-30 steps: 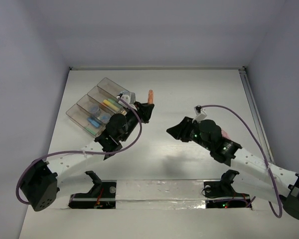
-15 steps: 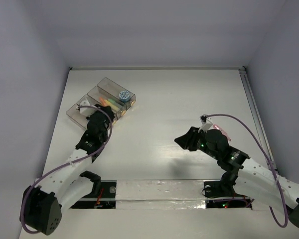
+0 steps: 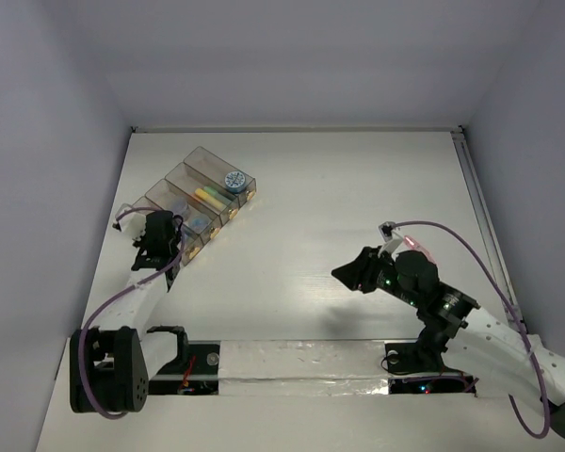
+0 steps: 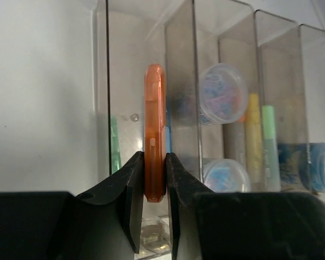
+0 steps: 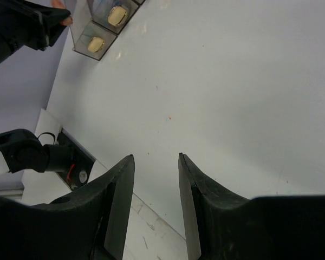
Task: Sort the stationery into containers
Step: Place the pen in the storage box.
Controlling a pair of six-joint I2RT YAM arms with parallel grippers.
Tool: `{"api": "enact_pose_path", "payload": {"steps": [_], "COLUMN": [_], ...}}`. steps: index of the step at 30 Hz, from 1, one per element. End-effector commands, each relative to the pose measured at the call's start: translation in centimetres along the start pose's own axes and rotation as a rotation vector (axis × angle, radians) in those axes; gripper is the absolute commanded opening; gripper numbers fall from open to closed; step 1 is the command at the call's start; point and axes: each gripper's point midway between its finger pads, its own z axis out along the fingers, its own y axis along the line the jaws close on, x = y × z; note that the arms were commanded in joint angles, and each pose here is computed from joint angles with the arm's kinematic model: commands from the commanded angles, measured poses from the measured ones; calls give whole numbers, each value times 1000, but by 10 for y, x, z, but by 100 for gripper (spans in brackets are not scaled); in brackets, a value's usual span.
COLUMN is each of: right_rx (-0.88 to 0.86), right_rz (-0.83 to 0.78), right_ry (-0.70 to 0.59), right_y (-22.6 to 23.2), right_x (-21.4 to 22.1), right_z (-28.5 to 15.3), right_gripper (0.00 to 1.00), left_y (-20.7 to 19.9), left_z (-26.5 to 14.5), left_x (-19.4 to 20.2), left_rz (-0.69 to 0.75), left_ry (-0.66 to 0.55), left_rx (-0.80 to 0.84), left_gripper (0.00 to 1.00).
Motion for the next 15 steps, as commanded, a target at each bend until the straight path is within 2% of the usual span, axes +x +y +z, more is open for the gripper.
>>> {"api": "enact_pose_path", "payload": {"steps": [1, 3, 4, 6, 7, 9, 10, 13, 15], "right_rx": [-18, -15, 1, 16, 21, 24, 34, 69, 103], "right_rz": [-30, -36, -39, -47, -48, -51, -52, -60, -64], "right_ry": [-13, -9, -18, -26, -21, -27, -21, -28, -45], "right_y": [1, 0, -2, -4, -5, -5, -7, -10, -14], "right_x": [-1, -1, -2, -5, -4, -6, -5, -9, -15], "right_z": [-6, -7, -7, -6, -5, -3, -1, 0, 0], "right_gripper": [44, 44, 44, 44, 44, 44, 44, 43, 42], "left_y": [-8, -9, -9, -7, -6, -5, -7, -11, -21], "left_z": [4, 5, 5, 5, 5, 5, 5, 2, -2], "left_x": [-7, -8, -8, -9, -10, -9, -11, -16, -19], "left_rz": [-39, -38, -41, -42, -43, -45, -46, -43, -50], "left_ry": [-3, -7, -10, -20, -24, -27, -35, -46, -45], "left_rx": [15, 22, 22, 15, 12, 11, 20, 41, 93], "left_gripper": [1, 10, 21, 34, 46, 61, 72, 79, 81]}}
